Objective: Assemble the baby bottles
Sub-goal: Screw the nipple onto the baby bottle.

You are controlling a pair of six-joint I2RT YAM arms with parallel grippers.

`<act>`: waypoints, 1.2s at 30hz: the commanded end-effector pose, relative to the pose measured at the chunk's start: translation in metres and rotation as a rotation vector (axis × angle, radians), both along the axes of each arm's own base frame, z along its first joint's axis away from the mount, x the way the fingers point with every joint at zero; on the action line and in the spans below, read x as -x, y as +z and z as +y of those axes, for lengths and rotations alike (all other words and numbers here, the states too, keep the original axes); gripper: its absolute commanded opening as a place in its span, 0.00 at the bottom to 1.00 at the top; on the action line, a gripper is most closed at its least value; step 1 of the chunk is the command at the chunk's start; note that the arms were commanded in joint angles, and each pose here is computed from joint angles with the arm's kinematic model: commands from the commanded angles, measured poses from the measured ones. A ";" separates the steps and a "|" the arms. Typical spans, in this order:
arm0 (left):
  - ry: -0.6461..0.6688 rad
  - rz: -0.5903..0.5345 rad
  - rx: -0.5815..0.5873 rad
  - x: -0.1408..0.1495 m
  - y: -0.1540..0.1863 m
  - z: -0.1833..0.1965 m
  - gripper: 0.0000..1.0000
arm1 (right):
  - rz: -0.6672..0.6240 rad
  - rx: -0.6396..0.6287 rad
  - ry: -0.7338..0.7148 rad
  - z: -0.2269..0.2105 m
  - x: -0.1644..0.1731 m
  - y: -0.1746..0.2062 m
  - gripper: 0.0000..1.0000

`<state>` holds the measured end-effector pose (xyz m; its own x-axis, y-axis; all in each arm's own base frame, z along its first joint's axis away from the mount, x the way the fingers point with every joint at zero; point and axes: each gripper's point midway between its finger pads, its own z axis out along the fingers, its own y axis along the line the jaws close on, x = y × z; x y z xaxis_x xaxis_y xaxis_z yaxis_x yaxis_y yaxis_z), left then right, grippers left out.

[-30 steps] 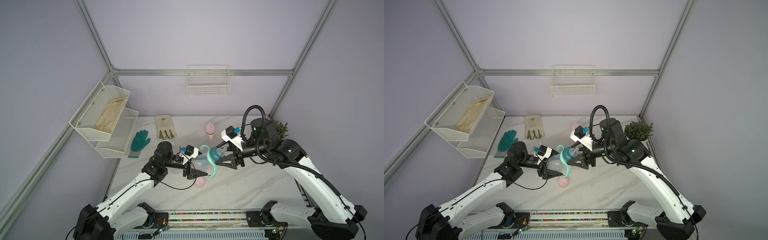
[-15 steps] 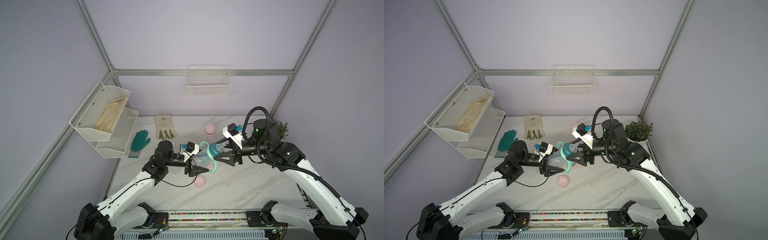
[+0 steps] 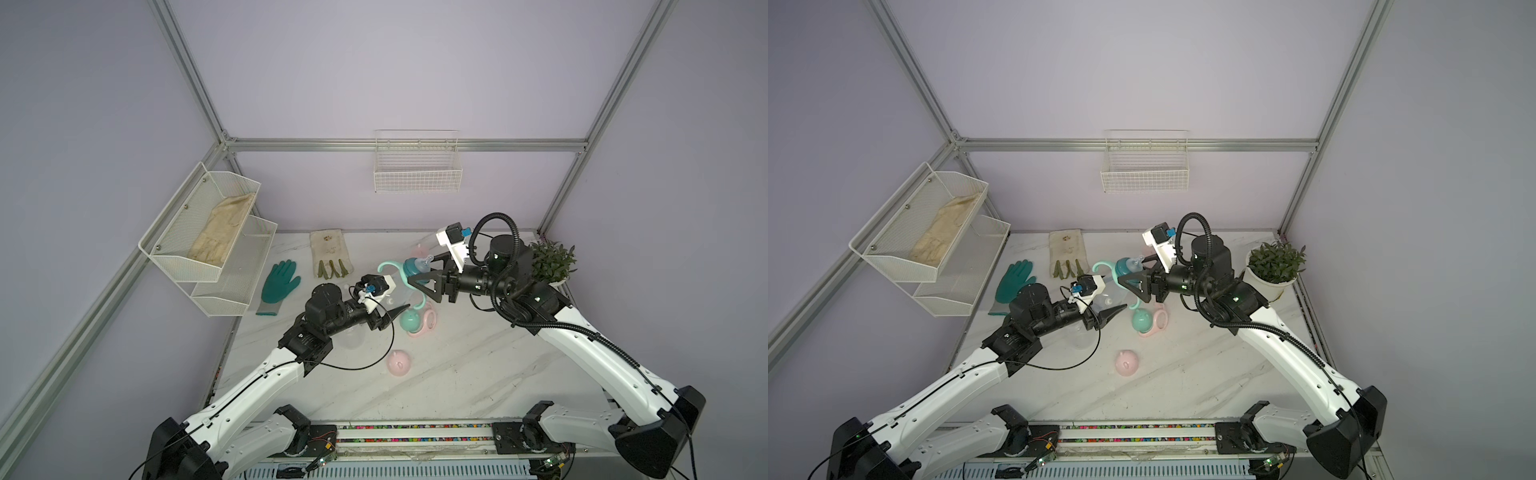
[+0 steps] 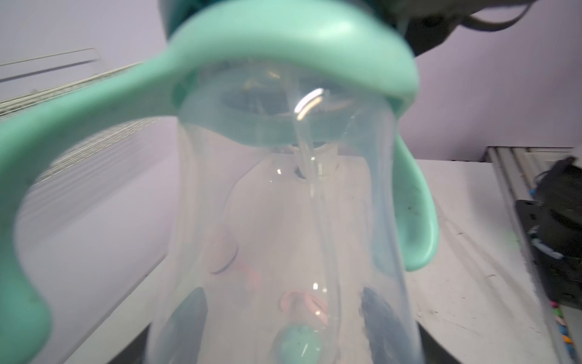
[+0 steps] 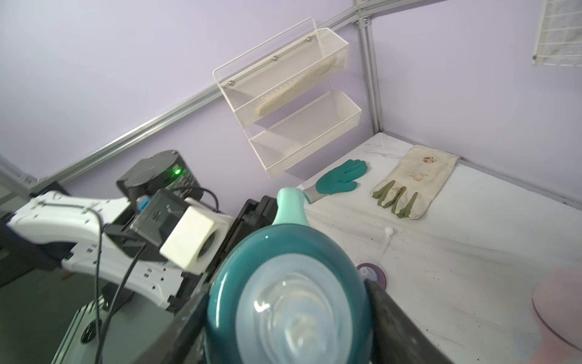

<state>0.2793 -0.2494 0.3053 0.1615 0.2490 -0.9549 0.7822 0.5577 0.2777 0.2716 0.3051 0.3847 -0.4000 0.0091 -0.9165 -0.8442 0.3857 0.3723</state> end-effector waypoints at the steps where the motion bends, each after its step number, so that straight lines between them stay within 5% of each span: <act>1: 0.306 -0.238 0.036 -0.041 0.060 0.034 0.00 | 0.135 -0.070 -0.099 0.018 -0.023 -0.018 0.00; 4: 0.410 -0.265 0.034 -0.054 0.061 0.046 0.00 | 0.160 -0.134 -0.160 0.029 -0.036 -0.012 0.00; 10: 0.560 -0.298 -0.021 -0.069 0.054 0.064 0.00 | 0.237 -0.071 -0.262 0.045 -0.062 -0.030 0.00; 11: 0.563 -0.298 -0.038 -0.069 0.050 0.065 0.00 | 0.235 -0.045 -0.266 0.045 -0.063 -0.030 0.08; 13: 0.540 -0.281 -0.057 -0.068 0.043 0.062 0.00 | 0.199 0.011 -0.217 0.047 -0.056 -0.024 0.44; 16: 0.496 -0.192 -0.018 -0.063 0.035 0.057 0.00 | 0.075 0.080 -0.191 0.034 -0.043 -0.006 0.69; 18: 0.410 -0.153 -0.011 -0.053 0.030 0.046 0.00 | 0.003 0.095 -0.183 0.018 -0.032 0.013 0.81; 23: 0.144 -0.059 -0.002 -0.023 0.022 0.016 0.00 | -0.095 0.147 -0.114 -0.013 0.000 0.037 0.91; 30: -0.227 -0.024 0.032 0.031 0.030 -0.019 0.00 | -0.162 0.192 -0.015 -0.022 0.026 0.038 0.91; 36: -0.387 -0.042 0.057 0.063 0.041 -0.022 0.00 | -0.128 0.229 0.137 -0.017 0.050 0.019 0.91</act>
<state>0.2453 -0.2685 0.2808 0.1296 0.2526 -0.9588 0.9135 0.3456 0.2146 0.2429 0.2878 0.4190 -0.2713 -0.1705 -0.9473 -0.8880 0.4240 0.1780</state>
